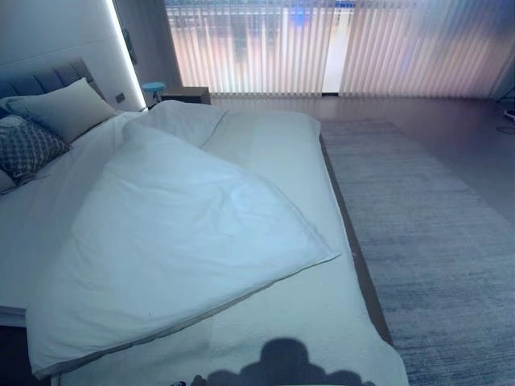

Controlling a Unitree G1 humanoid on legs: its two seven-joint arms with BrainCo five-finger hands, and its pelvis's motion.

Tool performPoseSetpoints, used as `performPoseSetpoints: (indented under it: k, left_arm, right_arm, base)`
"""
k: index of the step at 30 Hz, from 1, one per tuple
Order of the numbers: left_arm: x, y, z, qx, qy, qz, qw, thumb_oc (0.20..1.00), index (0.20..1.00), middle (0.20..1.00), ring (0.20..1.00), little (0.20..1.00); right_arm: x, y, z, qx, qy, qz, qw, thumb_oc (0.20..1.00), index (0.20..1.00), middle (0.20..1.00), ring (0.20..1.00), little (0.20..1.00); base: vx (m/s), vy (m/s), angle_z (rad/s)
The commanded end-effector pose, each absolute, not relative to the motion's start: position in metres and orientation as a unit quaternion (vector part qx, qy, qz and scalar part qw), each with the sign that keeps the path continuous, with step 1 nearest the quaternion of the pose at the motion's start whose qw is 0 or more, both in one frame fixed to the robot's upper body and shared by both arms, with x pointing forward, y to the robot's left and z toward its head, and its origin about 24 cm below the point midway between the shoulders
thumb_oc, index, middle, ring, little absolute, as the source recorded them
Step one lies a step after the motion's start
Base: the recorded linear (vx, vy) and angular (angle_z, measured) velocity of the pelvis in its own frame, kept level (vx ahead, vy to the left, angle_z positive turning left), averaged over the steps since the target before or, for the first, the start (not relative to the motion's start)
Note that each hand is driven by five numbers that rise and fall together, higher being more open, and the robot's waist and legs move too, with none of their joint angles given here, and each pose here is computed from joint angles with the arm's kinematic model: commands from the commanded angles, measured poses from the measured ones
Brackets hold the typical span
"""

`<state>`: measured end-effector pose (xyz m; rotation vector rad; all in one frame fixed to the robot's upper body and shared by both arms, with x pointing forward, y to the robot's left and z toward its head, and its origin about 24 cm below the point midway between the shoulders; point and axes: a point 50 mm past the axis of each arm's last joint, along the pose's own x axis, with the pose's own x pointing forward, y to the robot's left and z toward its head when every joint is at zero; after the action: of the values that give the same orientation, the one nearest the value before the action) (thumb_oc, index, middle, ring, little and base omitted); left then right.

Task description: Make the bed

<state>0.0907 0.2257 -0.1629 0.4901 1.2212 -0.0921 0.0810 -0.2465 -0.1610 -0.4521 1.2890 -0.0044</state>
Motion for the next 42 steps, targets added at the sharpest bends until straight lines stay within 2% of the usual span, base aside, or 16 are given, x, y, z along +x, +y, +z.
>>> performPoseSetpoints:
  k: [1,9,19,20,22,27,28,29,30,31,32,34,42]
  left_arm:
    - [0.123,0.222,-0.156,0.239,0.536,-0.057,0.807,1.000,1.000,1.000,1.000,1.000]
    - [0.102,0.225,-0.162,0.191,0.569,-0.010,0.800,1.000,1.000,1.000,1.000,1.000]
    - [0.105,0.221,-0.162,0.109,0.567,0.043,0.815,1.000,1.000,1.000,1.000,1.000]
    - [0.113,0.220,-0.160,0.098,0.558,0.049,0.823,1.000,1.000,1.000,1.000,1.000]
    - [0.117,0.219,-0.159,0.093,0.554,0.050,0.826,1.000,1.000,1.000,1.000,1.000]
    - [0.161,0.212,-0.144,0.067,0.497,0.059,0.863,1.000,1.000,1.000,1.000,1.000]
    - [0.161,0.212,-0.144,0.067,0.497,0.059,0.863,1.000,1.000,1.000,1.000,1.000]
    - [0.181,0.210,-0.136,0.054,0.471,0.068,0.878,1.000,1.000,1.000,1.000,1.000]
    - [0.181,0.210,-0.136,0.054,0.470,0.068,0.878,1.000,1.000,1.000,1.000,1.000]
    - [0.204,0.206,-0.124,0.046,0.434,0.078,0.896,1.000,1.000,1.000,1.000,1.000]
    - [0.204,0.206,-0.124,0.046,0.434,0.078,0.896,1.000,1.000,1.000,1.000,1.000]
    - [0.225,0.203,-0.112,0.039,0.409,0.086,0.908,1.000,1.000,1.000,1.000,1.000]
    - [0.233,0.196,-0.108,0.035,0.402,0.085,0.911,1.000,1.000,1.000,1.000,1.000]
  right_arm:
    - [0.102,-0.243,-0.158,-0.223,0.579,0.009,0.785,1.000,1.000,1.000,1.000,1.000]
    - [0.099,-0.242,-0.159,-0.165,0.579,-0.040,0.797,1.000,1.000,1.000,1.000,1.000]
    - [0.139,-0.232,-0.147,-0.044,0.509,-0.113,0.852,1.000,1.000,1.000,1.000,1.000]
    - [0.156,-0.230,-0.140,-0.025,0.481,-0.121,0.868,1.000,1.000,1.000,1.000,1.000]
    - [0.163,-0.230,-0.137,-0.016,0.470,-0.125,0.873,1.000,1.000,1.000,1.000,1.000]
    - [0.217,-0.227,-0.108,0.036,0.393,-0.142,0.908,1.000,1.000,1.000,1.000,1.000]
    - [0.217,-0.227,-0.108,0.036,0.392,-0.142,0.908,1.000,1.000,1.000,1.000,1.000]
    - [0.239,-0.220,-0.095,0.072,0.357,-0.148,0.919,1.000,1.000,1.000,1.000,1.000]
    - [0.239,-0.220,-0.095,0.073,0.357,-0.148,0.920,1.000,1.000,1.000,1.000,1.000]
    - [0.261,-0.213,-0.078,0.111,0.318,-0.156,0.929,1.000,1.000,1.000,1.000,1.000]
    - [0.262,-0.213,-0.078,0.111,0.318,-0.156,0.929,1.000,1.000,1.000,1.000,1.000]
    - [0.293,-0.200,-0.051,0.167,0.261,-0.155,0.938,1.000,1.000,1.000,1.000,1.000]
    - [0.347,-0.200,0.010,0.220,0.178,-0.181,0.942,1.000,1.000,1.000,1.000,1.000]
  base:
    - [0.00,0.000,0.00]
    - [0.02,0.000,-0.01]
    - [0.02,0.002,0.00]
    - [0.00,0.000,0.00]
    - [0.00,0.000,0.00]
    - [-0.01,0.004,0.00]
    - [-0.07,0.010,0.02]
    - [-0.05,0.004,0.02]
    - [-0.13,0.011,0.01]
    - [-0.08,0.007,0.04]
    - [-0.12,0.005,0.11]
    - [-0.08,-0.005,0.14]
    - [0.00,-0.001,0.01]
